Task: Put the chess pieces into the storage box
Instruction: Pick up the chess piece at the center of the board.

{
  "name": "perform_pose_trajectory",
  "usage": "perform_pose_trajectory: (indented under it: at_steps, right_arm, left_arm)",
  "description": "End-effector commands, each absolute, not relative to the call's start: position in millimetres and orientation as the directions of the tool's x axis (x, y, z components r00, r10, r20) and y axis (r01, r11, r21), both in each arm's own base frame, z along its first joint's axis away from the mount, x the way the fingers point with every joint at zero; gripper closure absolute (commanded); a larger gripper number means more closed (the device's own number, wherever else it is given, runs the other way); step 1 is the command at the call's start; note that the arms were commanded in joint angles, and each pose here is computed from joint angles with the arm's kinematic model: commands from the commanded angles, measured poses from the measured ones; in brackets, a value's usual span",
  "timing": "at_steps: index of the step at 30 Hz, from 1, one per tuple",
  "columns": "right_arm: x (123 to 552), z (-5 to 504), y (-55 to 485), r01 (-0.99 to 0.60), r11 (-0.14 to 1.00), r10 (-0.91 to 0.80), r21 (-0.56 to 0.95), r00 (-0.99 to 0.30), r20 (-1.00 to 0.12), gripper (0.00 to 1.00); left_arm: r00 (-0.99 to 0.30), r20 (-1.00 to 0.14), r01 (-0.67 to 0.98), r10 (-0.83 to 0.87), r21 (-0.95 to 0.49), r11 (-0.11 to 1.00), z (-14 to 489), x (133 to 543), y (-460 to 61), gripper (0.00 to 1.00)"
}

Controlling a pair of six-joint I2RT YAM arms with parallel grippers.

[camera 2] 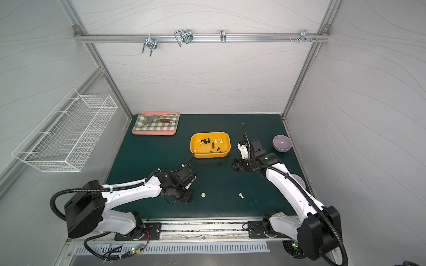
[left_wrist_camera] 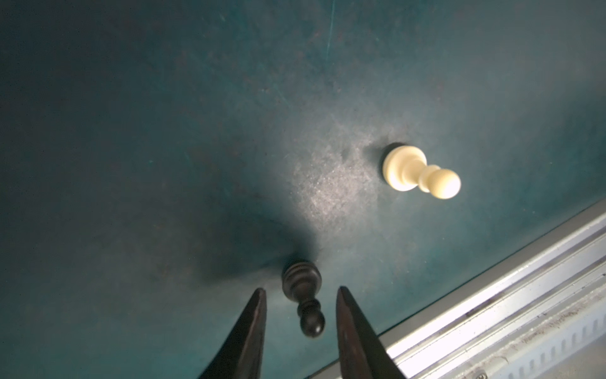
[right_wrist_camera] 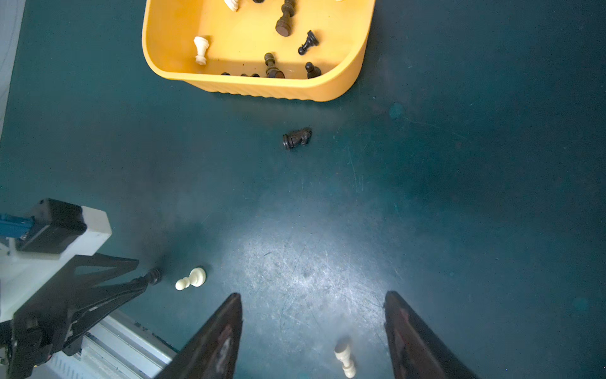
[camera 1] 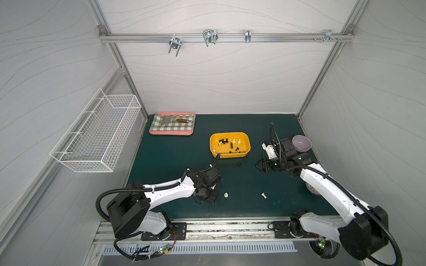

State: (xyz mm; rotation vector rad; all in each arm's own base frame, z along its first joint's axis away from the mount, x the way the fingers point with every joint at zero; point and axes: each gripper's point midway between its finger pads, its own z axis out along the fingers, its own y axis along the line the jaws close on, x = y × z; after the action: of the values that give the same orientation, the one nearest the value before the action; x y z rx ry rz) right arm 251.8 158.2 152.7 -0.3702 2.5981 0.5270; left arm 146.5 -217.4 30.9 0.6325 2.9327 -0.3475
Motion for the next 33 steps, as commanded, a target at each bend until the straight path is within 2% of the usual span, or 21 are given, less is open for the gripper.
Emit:
perform_pose_trajectory:
  at_steps: [1, 8, 14, 25, 33]
  right_arm:
    - [247.9, 152.8, 152.1, -0.32, 0.9, -0.151, 0.296, -0.866, -0.477, 0.3]
    - [248.0, 150.8, 151.2, -0.31, 0.903, -0.143, 0.297, -0.869, -0.473, 0.3]
    - [247.9, 149.1, 150.1, -0.304, 0.906, -0.139, 0.296, -0.872, -0.469, 0.3]
    - [245.6, 146.2, 149.2, -0.295, 0.907, -0.133, 0.3, -0.877, -0.461, 0.3]
    - [239.7, 142.4, 147.1, -0.283, 0.908, -0.122, 0.309, -0.885, -0.45, 0.3]
  left_arm:
    - [-0.895, -0.202, 0.438, 0.398, -0.221, 0.871, 40.2, 153.8, -232.6, 0.66]
    - [-0.893, -0.194, 0.443, 0.405, -0.222, 0.869, 37.2, 152.4, -233.2, 0.75]
    - [-0.894, -0.185, 0.442, 0.407, -0.223, 0.869, 34.3, 150.1, -232.3, 0.88]
    - [-0.874, -0.213, 0.477, 0.438, -0.199, 0.856, 40.2, 152.4, -228.4, 0.91]
    - [-0.838, -0.307, 0.523, 0.452, -0.215, 0.825, 74.9, 169.2, -247.1, 0.91]
